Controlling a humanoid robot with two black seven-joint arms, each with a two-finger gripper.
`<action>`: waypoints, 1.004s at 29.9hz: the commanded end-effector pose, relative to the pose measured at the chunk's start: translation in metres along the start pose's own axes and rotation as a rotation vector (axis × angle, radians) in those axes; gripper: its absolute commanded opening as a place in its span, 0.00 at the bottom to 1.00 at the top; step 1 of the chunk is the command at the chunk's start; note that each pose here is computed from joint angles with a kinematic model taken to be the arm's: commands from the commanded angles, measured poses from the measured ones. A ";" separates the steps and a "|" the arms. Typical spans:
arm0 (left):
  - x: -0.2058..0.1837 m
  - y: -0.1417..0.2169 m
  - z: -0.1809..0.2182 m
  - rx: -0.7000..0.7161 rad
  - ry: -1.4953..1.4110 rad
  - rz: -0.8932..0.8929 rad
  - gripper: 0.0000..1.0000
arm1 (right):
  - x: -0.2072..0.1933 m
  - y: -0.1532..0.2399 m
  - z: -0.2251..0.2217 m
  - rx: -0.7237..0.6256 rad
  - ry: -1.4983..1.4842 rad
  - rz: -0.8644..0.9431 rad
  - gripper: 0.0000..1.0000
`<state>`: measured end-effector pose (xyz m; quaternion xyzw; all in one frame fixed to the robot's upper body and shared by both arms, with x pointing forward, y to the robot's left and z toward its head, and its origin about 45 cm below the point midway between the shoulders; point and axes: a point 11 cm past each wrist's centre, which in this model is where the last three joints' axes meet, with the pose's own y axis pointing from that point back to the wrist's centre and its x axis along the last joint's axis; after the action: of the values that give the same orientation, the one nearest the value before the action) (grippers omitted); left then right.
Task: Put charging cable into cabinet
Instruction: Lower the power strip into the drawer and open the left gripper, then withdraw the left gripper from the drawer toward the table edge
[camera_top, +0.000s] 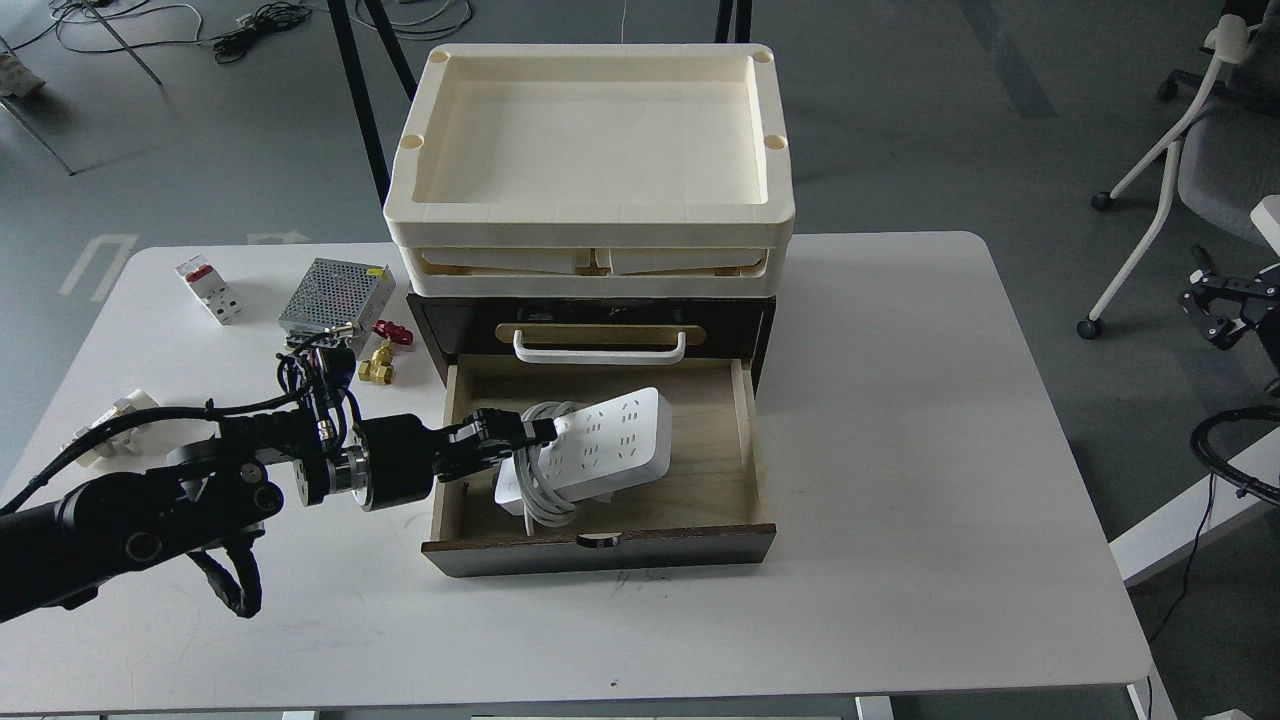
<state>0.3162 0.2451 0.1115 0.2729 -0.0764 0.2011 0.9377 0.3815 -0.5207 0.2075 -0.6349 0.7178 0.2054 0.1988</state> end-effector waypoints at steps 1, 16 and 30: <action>-0.003 0.001 -0.001 0.004 -0.007 -0.007 0.08 | 0.001 0.001 0.001 -0.002 0.000 0.002 1.00; 0.030 0.015 0.023 -0.088 0.066 0.101 0.91 | 0.008 0.007 0.004 0.008 0.001 0.018 1.00; 0.185 0.238 -0.015 -0.241 0.448 0.871 0.99 | -0.032 -0.006 -0.015 0.084 -0.092 -0.096 1.00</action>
<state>0.3805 0.4367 0.2398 0.0912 0.0054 0.5262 0.8455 0.3843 -0.5179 0.2238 -0.6307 0.7072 0.1951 0.2528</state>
